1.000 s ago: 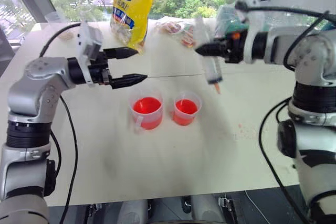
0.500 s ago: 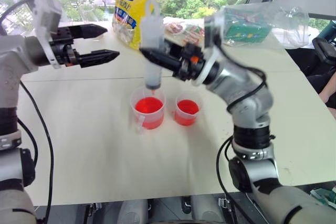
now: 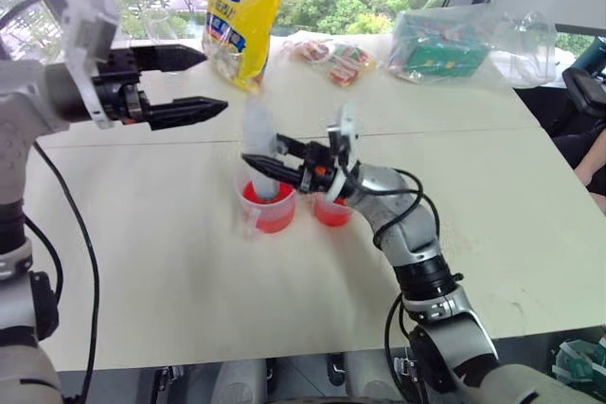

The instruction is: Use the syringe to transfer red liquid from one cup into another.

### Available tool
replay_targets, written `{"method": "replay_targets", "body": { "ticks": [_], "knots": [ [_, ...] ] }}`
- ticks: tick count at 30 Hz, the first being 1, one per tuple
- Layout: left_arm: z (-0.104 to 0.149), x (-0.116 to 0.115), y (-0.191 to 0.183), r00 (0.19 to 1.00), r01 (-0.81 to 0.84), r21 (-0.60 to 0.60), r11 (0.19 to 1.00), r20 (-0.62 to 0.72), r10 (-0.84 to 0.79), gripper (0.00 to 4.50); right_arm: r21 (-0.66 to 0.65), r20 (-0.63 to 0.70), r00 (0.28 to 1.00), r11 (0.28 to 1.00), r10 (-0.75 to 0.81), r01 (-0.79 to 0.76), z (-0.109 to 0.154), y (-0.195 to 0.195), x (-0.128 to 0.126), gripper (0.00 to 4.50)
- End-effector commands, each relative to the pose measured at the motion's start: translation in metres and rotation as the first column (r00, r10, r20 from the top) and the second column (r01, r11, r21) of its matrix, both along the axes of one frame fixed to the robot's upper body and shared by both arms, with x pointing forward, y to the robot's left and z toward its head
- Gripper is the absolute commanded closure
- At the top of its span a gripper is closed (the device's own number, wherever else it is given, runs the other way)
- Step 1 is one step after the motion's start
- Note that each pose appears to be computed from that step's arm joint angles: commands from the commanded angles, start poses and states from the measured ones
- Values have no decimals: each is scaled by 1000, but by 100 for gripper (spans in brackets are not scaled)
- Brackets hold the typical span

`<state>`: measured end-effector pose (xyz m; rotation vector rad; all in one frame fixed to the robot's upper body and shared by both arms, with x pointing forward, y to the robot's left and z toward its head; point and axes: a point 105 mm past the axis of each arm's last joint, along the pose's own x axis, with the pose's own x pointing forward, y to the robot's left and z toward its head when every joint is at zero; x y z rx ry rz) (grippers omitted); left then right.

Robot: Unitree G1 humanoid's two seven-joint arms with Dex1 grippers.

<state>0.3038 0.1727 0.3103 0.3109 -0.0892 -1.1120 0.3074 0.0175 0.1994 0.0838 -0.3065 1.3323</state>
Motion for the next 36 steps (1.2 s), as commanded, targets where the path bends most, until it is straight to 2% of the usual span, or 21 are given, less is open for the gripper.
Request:
{"method": "replay_targets", "body": {
  "ticks": [1,13,24,36],
  "knots": [
    [5,-5,-5,999,24,3,1000,26,-24,0,14,54,998,1000,11,-12,10,2,-6,315],
    [-12,0,-21,997,80,-2,997,-12,-80,0,-27,36,999,1000,9,-8,-1,1,-4,315],
    [-20,-4,-16,998,57,47,997,-18,-56,0,-26,33,999,1000,4,-4,1,1,-2,315],
    [-25,0,-17,999,33,38,999,-17,-32,0,-35,40,999,999,20,-19,2,4,-3,315]
  ]
}}
